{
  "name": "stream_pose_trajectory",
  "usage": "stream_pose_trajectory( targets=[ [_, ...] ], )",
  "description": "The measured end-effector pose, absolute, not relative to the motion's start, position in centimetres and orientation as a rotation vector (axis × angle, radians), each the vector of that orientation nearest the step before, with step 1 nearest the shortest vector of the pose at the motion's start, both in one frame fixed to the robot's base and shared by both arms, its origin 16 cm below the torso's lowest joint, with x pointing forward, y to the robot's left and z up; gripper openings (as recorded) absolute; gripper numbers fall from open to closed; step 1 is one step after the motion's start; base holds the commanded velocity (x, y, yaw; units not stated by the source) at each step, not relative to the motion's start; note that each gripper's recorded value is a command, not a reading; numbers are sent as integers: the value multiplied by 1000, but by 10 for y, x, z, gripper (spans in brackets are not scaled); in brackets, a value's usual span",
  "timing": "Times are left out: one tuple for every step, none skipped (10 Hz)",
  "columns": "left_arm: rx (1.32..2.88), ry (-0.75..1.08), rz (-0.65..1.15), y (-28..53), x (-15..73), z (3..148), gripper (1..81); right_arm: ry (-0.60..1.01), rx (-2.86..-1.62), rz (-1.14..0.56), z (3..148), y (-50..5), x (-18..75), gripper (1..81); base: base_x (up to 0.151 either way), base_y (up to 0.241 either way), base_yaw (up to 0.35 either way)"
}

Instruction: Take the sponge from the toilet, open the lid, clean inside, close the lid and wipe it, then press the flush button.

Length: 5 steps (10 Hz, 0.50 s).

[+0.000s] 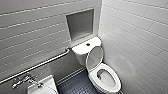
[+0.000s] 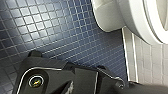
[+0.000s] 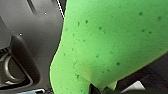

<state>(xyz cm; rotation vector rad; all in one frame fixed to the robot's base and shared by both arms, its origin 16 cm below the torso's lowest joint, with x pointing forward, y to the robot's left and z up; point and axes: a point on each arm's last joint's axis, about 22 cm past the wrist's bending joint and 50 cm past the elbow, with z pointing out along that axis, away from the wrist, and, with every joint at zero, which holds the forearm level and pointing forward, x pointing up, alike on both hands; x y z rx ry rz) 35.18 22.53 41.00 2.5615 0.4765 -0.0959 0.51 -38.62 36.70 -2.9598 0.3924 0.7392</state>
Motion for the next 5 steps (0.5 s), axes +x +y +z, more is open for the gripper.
stream_pose_trajectory(
  targets=[
    [2586,492,-112,227,322,397,811,322,-2985,730,365,-388,5,10,0,0,0],
    [2587,493,-147,218,295,391,811,288,-2992,722,362,-379,5,10,0,0,0],
    [2575,481,-161,206,285,390,811,319,-2984,729,359,-363,4,10,0,0,0],
    [2567,458,-127,200,299,394,811,364,-2987,741,358,-358,3,10,0,0,0],
    [2564,429,-71,198,322,398,811,373,-3022,722,356,-367,8,10,0,0,0]
  ],
)
